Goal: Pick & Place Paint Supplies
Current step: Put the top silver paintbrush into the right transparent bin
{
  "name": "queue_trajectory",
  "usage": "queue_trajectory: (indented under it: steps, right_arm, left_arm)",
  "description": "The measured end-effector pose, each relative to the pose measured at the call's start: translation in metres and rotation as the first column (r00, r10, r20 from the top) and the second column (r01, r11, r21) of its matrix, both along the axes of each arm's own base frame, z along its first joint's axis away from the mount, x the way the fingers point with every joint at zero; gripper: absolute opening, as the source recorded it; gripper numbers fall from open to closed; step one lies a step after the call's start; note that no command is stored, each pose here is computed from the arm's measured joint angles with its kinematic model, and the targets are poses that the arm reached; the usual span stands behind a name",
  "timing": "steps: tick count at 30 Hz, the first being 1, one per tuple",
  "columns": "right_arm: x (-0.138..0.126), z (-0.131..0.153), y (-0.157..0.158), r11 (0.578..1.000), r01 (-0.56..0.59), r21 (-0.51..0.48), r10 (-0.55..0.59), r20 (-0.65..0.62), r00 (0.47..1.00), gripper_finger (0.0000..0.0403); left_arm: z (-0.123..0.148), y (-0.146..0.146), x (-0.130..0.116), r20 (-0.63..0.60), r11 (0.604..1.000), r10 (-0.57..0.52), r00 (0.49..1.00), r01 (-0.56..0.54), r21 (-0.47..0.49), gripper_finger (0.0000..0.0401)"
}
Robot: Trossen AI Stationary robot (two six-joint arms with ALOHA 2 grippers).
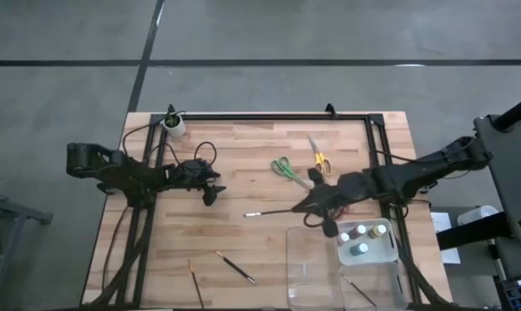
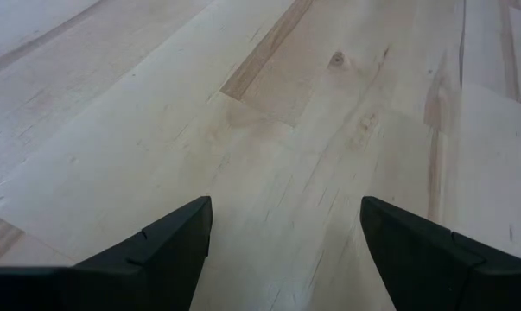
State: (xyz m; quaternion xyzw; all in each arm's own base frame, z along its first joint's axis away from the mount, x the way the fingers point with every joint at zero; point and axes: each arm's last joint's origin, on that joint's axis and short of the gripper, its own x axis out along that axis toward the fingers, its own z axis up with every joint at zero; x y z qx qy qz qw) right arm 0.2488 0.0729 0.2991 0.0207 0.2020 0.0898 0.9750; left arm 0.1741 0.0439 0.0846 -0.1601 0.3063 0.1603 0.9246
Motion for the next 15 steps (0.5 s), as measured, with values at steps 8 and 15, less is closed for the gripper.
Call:
queue_trajectory:
  steps: [8,15]
  right_arm:
    - [-0.024,0.016,0.013,0.998,0.002,0.067,0.012,-0.203,0.979,0.0012]
    - [-0.042,0.046,0.026,0.997,0.008,0.081,0.021,-0.346,0.938,0.0012]
  left_arm:
    - [0.000,0.000,0.000,0.000,1.000,0.000,1.000,0.000,0.000,0.0304]
    - [0.000,0.000,0.000,0.000,1.000,0.000,1.000,0.000,0.000,0.0304]
